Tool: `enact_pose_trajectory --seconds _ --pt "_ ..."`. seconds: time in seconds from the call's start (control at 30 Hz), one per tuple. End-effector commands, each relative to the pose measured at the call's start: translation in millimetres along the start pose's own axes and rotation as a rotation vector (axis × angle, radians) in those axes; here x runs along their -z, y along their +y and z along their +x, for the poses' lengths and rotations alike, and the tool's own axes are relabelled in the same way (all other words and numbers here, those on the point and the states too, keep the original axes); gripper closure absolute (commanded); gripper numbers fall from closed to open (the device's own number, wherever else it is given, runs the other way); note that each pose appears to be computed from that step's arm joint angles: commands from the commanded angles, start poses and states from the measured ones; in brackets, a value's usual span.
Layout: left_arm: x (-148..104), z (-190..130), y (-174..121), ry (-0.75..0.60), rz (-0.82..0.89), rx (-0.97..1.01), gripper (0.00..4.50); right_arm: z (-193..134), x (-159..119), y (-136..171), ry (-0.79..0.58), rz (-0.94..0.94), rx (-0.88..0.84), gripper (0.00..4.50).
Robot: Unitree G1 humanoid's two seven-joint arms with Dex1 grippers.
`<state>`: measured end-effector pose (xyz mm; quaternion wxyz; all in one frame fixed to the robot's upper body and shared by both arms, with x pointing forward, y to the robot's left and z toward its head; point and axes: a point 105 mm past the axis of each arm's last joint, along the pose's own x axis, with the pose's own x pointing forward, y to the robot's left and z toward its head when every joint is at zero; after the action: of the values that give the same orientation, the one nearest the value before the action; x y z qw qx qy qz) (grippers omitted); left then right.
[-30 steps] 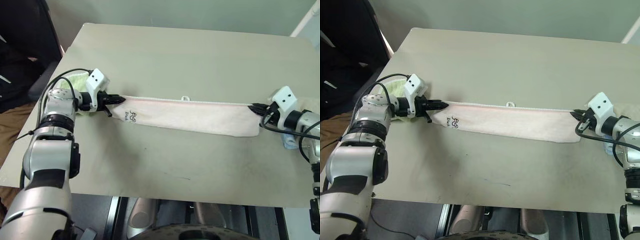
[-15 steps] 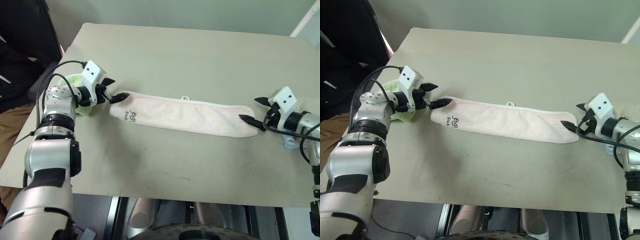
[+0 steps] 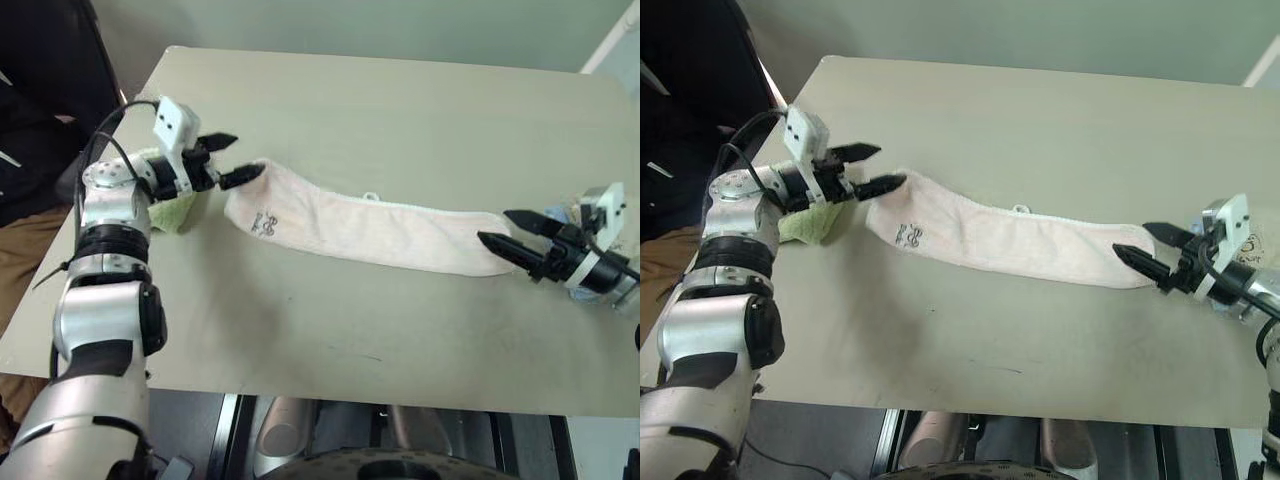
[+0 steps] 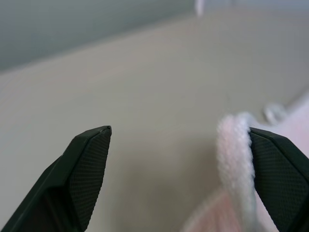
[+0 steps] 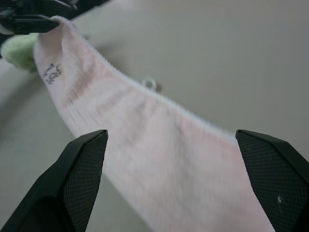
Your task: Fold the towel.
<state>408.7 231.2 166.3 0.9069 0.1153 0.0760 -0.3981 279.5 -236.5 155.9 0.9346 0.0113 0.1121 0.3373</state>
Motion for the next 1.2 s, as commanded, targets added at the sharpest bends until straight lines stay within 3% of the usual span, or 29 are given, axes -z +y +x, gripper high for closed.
enact_pose_trajectory --seconds 0.03,0.13,0.23,0.5,0.7,0.87,1.0,1.2 --pt "13.3 -9.6 2.0 0.12 -0.049 0.004 0.0 -0.5 -4.9 -1.0 0.026 -0.064 0.031 0.02" --pt "27.2 -17.7 9.0 0.216 -0.082 -0.053 0.0 -0.6 -4.7 -6.5 0.046 -0.078 0.054 0.02" --pt "24.6 -19.7 16.9 0.201 -0.106 -0.119 0.0 -2.2 -5.0 -9.4 0.058 -0.068 0.059 0.02" --pt "-15.6 -14.1 0.3 -0.08 -0.141 0.028 0.0 -7.0 -7.8 3.8 -0.044 0.226 0.007 0.02" --pt "-27.2 -19.5 -19.2 -0.127 -0.15 0.153 0.0 -21.9 -6.1 11.4 -0.124 0.462 -0.003 0.02" --pt "-29.9 -10.8 -55.0 -0.119 -0.074 0.293 0.0 -30.1 28.1 12.8 -0.075 0.75 0.057 0.02" --pt "-16.4 -5.0 -86.8 -0.054 -0.047 0.407 0.0 -32.2 56.8 14.3 -0.03 0.913 0.129 0.02" --pt "-8.3 5.6 -105.2 -0.041 -0.062 0.448 0.0 -28.9 64.7 11.8 -0.039 1.03 0.18 0.02"
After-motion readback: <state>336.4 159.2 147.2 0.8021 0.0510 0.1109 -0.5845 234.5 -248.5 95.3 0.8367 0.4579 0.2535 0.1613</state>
